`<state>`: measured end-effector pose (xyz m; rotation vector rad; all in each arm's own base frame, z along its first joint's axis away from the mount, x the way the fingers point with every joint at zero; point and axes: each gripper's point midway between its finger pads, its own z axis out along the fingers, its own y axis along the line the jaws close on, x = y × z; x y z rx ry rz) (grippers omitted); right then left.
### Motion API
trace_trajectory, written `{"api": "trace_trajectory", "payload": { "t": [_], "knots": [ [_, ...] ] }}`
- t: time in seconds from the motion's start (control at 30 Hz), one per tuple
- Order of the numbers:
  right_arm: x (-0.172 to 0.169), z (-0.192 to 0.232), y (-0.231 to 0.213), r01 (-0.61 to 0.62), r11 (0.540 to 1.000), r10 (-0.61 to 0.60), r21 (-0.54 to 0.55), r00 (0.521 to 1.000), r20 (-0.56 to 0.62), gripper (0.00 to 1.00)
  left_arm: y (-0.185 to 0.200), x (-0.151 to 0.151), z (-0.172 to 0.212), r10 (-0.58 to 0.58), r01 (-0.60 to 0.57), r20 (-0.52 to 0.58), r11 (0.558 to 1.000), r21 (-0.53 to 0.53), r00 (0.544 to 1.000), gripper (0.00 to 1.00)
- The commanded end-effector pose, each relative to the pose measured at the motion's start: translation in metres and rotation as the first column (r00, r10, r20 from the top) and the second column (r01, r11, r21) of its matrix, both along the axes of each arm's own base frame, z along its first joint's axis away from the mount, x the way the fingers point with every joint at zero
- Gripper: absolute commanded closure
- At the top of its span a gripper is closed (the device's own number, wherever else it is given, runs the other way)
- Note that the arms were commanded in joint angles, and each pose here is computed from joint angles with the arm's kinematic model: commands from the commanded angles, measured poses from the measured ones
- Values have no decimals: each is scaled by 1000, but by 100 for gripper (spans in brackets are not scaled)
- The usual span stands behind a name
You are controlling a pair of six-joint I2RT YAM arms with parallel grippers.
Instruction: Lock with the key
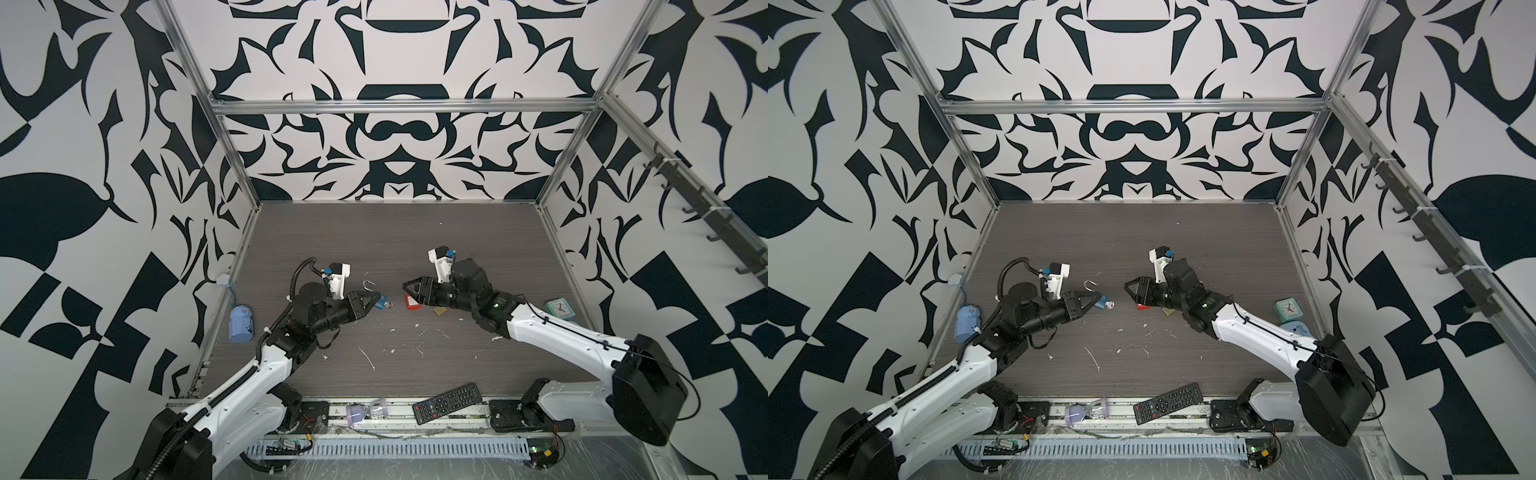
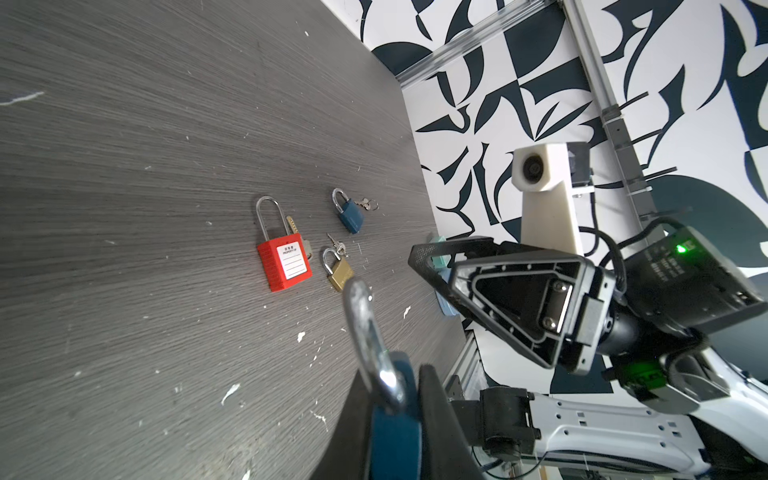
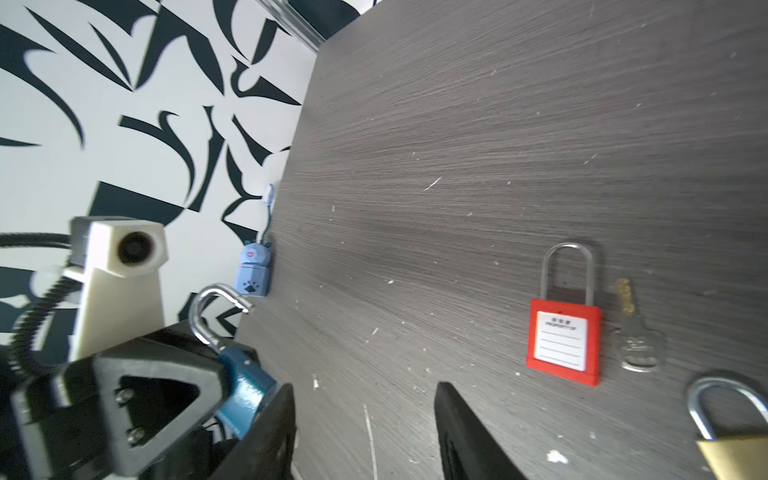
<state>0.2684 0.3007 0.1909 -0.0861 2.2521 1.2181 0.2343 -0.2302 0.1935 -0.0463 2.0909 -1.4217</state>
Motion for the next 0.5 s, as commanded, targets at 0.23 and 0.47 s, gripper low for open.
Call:
{"api": "trace_trajectory", "payload": {
  "t": [0.23, 0.47],
  "knots": [
    [-6, 50, 23, -58, 927, 59, 369, 998, 9, 46, -3, 14, 11, 36, -36, -5, 984, -176, 999, 100],
    [-3, 47, 29, -67, 926, 73, 371, 997, -1, 53, -4, 18, 20, 45, -44, -2, 961, -274, 999, 100]
  ]
}}
